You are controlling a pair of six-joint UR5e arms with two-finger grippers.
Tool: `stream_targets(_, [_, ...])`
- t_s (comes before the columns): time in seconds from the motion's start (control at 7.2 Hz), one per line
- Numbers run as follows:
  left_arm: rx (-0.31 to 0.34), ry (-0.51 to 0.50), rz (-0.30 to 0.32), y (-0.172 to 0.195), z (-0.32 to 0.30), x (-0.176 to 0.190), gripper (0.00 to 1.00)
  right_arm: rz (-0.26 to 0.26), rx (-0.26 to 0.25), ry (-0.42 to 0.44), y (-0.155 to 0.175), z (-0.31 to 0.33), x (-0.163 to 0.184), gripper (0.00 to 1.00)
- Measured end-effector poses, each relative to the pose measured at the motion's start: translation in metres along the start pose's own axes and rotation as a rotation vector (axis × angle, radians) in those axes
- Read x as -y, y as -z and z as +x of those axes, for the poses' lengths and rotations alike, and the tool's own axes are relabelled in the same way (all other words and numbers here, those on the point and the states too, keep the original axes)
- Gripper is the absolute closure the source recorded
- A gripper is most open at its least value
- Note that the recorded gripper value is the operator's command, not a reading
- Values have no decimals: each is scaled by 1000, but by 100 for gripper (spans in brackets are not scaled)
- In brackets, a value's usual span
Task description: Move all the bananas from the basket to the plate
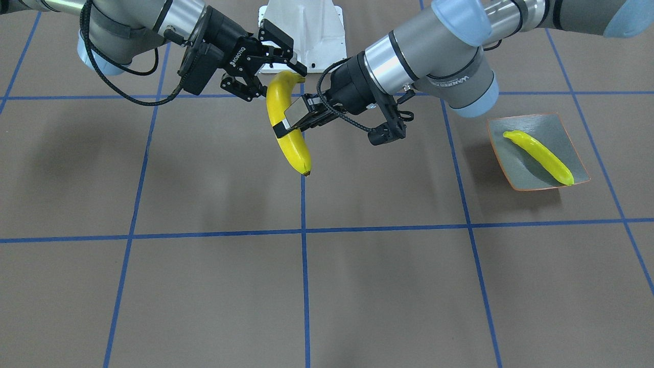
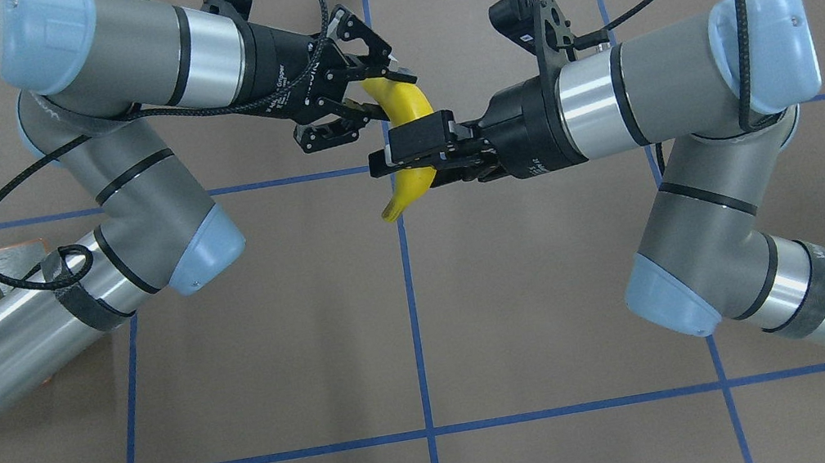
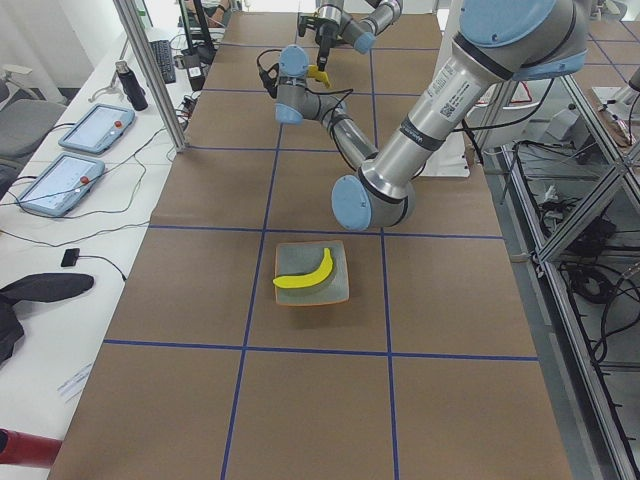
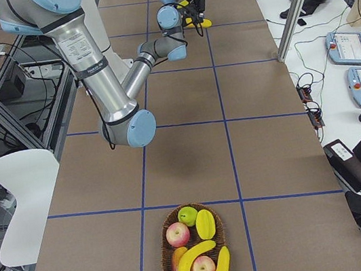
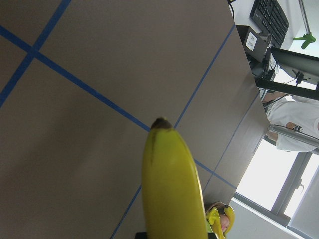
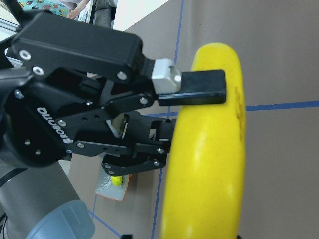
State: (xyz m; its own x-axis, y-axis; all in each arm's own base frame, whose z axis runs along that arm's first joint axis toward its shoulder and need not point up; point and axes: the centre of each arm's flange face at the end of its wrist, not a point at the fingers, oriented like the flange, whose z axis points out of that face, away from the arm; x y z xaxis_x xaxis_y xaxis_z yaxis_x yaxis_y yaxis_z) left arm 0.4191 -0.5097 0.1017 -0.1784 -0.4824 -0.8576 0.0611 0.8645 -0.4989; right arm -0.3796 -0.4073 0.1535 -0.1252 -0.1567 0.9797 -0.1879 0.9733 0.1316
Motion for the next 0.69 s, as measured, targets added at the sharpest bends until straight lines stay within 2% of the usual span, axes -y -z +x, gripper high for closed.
stream_targets(0.28, [4,-4,30,22,-12,18,100,9,6,5,19,25,-4,0])
stream_targets(0.69, [100,-9,103,118,-88,88,100,67,-79,-30,60,82,6,0])
